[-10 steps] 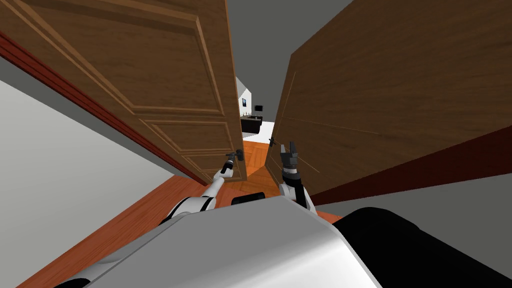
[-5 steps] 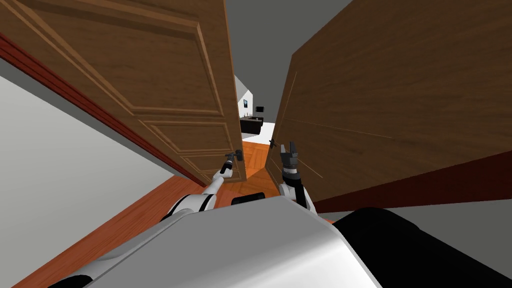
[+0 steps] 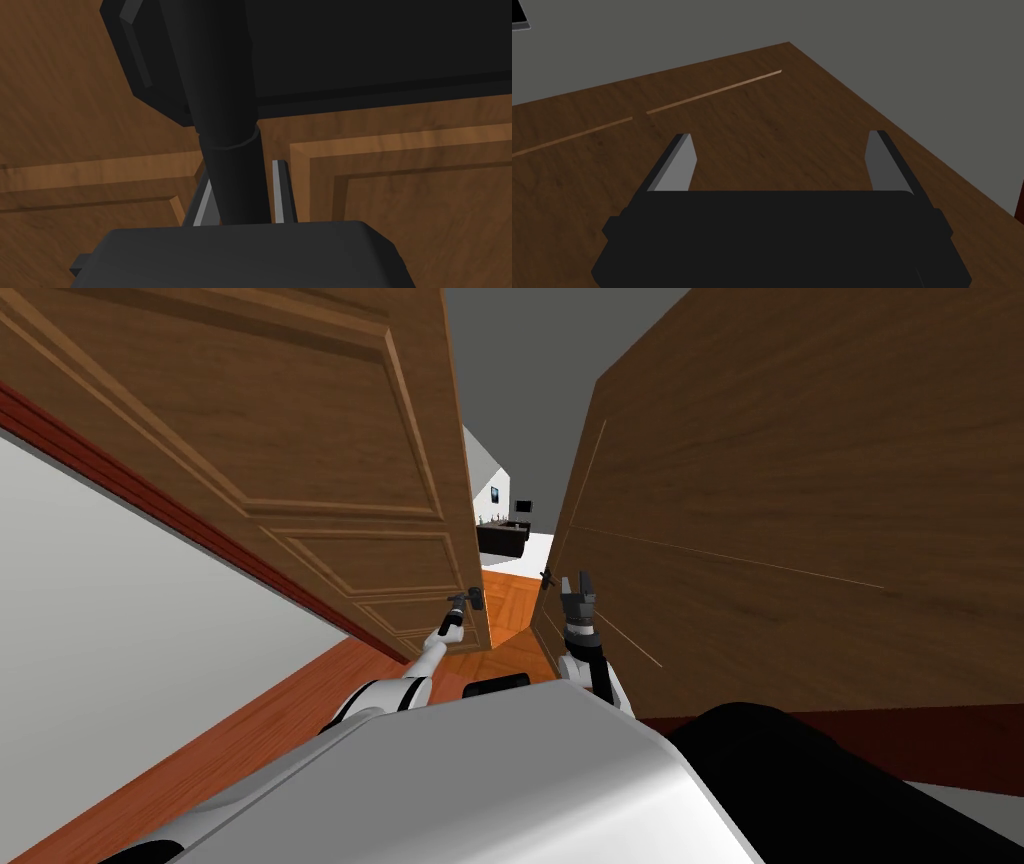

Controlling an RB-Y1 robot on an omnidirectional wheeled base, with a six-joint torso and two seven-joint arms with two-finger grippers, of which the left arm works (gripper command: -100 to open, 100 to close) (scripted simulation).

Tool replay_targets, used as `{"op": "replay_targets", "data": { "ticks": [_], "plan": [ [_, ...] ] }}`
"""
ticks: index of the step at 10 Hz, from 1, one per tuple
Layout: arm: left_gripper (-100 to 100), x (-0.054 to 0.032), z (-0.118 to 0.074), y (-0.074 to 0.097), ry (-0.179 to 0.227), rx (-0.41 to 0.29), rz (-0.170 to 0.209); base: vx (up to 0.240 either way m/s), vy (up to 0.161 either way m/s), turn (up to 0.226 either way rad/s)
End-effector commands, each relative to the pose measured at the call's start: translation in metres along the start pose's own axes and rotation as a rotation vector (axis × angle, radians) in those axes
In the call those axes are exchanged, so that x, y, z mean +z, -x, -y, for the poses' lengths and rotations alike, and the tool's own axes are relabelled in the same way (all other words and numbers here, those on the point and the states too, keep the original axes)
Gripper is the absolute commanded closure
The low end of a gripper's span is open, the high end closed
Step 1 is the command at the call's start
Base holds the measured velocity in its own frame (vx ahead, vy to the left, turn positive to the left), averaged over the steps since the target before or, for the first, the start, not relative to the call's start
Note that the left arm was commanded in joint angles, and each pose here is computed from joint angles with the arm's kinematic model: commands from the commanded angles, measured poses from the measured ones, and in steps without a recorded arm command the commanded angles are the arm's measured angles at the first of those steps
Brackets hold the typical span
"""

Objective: Push the door open

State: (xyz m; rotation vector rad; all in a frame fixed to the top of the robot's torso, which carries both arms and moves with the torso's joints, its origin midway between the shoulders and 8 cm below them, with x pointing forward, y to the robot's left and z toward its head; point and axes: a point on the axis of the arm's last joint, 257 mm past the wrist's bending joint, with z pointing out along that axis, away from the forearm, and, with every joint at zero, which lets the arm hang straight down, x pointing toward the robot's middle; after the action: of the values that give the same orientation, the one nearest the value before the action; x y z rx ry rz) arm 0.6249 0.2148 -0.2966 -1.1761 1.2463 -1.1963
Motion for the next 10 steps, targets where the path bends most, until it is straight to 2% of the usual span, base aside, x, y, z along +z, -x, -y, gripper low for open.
{"op": "replay_targets", "data": {
  "ticks": [1, 5, 10],
  "plan": [
    [100, 0.0027, 0.008, 0.02, -0.015, 0.0, 0.034, 0.182, -0.161, 0.109],
    [100, 0.002, 0.006, 0.031, -0.01, -0.016, 0.073, 0.172, -0.135, 0.104],
    [100, -0.0011, -0.001, 0.036, 0.003, -0.03, 0.096, 0.115, -0.086, 0.067]
  ]
}}
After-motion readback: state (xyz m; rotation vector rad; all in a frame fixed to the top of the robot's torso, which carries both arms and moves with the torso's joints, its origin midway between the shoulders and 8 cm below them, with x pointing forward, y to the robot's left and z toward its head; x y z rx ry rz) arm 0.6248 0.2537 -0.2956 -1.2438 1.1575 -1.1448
